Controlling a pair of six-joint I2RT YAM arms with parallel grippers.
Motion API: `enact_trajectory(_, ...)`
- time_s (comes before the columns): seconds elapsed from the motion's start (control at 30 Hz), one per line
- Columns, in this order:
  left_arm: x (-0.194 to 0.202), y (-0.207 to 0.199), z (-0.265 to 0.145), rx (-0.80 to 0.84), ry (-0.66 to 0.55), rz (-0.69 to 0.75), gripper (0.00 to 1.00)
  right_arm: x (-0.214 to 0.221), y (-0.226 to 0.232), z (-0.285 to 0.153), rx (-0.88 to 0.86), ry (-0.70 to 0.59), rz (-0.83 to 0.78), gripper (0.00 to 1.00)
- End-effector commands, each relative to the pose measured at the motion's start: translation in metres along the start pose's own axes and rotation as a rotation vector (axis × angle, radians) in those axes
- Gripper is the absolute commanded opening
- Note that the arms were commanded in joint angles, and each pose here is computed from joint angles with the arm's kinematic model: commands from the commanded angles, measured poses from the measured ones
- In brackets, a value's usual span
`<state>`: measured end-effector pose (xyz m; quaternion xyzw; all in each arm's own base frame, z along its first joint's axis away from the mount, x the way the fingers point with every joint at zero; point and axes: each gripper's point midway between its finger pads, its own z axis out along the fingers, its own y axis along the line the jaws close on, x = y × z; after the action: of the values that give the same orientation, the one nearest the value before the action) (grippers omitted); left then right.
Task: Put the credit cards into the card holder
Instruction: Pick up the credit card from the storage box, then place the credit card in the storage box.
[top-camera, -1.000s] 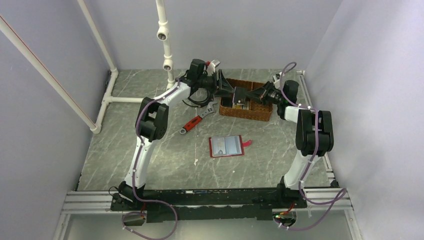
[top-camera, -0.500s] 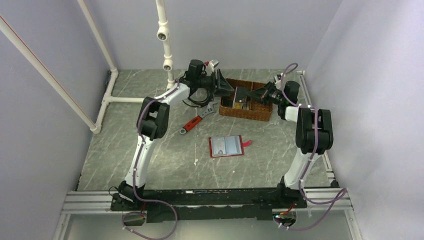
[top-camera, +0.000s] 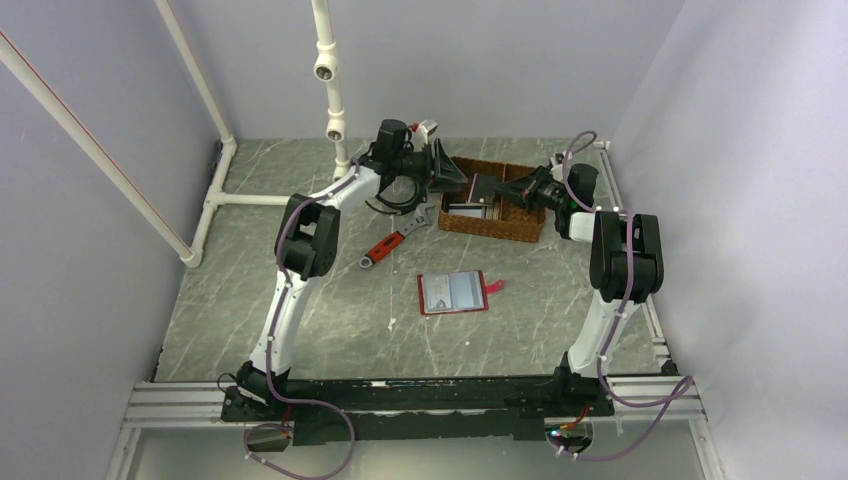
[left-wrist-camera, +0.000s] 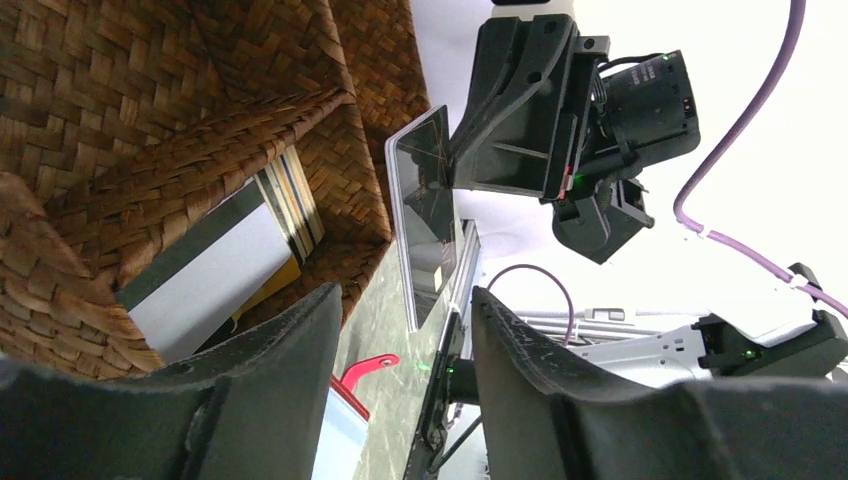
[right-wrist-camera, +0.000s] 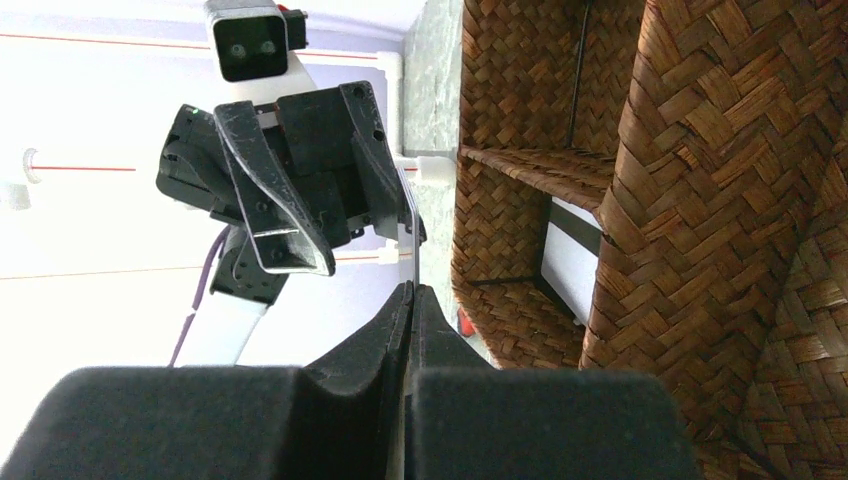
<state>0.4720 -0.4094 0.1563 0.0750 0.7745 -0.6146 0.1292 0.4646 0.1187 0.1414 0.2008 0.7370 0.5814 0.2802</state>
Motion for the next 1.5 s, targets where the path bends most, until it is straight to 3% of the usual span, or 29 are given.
enact_trajectory(0.0,-0.004,-0.020,0.003,0.095,0.021,0.036,0.50,-0.011,0.022,0.002,-0.068,-0.016,-0.061,0.00)
enact_trajectory(0.13,0.001,-0.028,0.003,0.144,0.037,0.044,0.38,-0.010,0.027,0.001,-0.087,-0.012,-0.061,0.00)
enact_trajectory(0.53,0.013,-0.023,0.007,0.137,0.082,0.055,0.38,-0.007,0.040,0.001,-0.124,0.002,-0.068,0.00)
enact_trajectory(0.97,0.018,-0.013,0.011,0.120,0.091,0.038,0.19,-0.003,0.047,0.003,-0.153,0.019,-0.068,0.00)
enact_trajectory(1.3,0.015,-0.024,0.002,0.141,0.079,0.055,0.39,0.000,0.043,0.003,-0.153,0.024,-0.057,0.00)
enact_trajectory(1.47,0.013,-0.024,-0.003,0.144,0.072,0.050,0.42,0.000,0.042,0.003,-0.154,0.025,-0.052,0.00)
